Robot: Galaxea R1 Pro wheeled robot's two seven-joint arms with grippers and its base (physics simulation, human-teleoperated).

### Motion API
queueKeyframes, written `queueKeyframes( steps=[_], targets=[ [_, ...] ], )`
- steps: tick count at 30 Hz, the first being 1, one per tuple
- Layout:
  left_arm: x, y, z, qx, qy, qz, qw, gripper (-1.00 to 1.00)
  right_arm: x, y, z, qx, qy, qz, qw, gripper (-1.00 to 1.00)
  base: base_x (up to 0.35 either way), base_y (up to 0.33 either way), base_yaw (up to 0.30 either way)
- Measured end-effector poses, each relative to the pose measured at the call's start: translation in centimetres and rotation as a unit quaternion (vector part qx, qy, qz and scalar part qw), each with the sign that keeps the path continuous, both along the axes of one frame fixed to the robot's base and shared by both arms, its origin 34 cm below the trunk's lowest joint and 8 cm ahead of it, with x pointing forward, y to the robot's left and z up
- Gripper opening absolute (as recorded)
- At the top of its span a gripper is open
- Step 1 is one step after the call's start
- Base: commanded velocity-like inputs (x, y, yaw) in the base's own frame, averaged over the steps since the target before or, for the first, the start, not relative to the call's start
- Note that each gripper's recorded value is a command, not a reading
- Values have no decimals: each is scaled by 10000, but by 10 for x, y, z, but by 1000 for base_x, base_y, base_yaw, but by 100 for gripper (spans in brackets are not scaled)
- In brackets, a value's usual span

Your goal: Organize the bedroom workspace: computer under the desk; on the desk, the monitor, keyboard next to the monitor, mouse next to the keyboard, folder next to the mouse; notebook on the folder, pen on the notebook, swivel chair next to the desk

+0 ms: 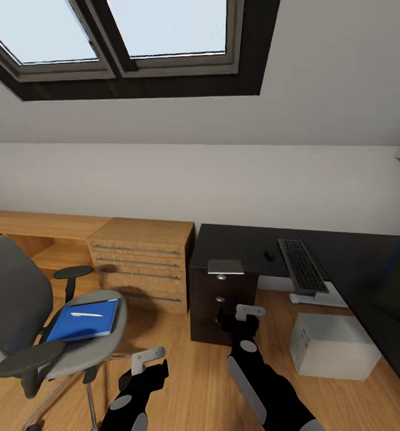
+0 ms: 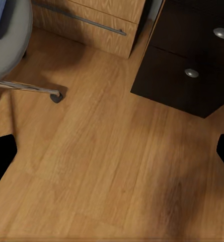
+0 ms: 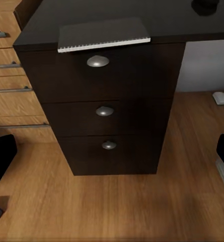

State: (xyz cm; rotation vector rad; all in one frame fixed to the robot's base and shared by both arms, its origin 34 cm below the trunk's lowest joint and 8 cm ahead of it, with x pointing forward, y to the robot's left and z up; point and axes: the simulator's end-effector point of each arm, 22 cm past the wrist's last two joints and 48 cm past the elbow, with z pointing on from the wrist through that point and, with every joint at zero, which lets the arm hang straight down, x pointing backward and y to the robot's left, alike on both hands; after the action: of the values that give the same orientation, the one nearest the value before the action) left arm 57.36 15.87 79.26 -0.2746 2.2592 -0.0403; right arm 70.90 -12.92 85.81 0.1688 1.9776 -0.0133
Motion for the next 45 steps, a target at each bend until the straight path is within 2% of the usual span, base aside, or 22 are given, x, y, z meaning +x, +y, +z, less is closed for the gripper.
queueKeyframes(
  steps=[9,15,19,27,31,40,41,44,45],
  targets=[
    [-3,4,2,6,85,35,10000,100,-1,0,7,-13,20,9,10000,100,-3,0,0],
    [-18,9,-22,88,458,37,9989,100,-7,0,-2,-103,198,29,9997,100,0,0,0],
    [-24,15,-28,120,573,97,9982,100,-13,-3,-14,-166,327,-6,9993,100,0,0,0],
    [-52,40,-64,347,1042,215,9937,100,-30,-18,-48,-331,558,-163,9978,100,0,0,0],
    [-73,54,-87,516,1392,211,9887,100,-47,-30,-73,-490,789,-241,9954,100,0,0,0],
    [-117,65,-119,701,1993,170,9773,100,-90,-52,-119,-750,1174,-362,9896,100,0,0,0],
    [-132,70,-134,750,2067,243,9752,100,-111,-60,-141,-891,1230,-277,9880,100,0,0,0],
    [-146,75,-143,807,2067,325,9745,100,-130,-68,-154,-1041,1294,-151,9860,100,0,0,0],
    [-157,79,-152,847,2051,401,9742,100,-147,-75,-166,-1111,1352,-70,9845,100,0,0,0]
  ],
)
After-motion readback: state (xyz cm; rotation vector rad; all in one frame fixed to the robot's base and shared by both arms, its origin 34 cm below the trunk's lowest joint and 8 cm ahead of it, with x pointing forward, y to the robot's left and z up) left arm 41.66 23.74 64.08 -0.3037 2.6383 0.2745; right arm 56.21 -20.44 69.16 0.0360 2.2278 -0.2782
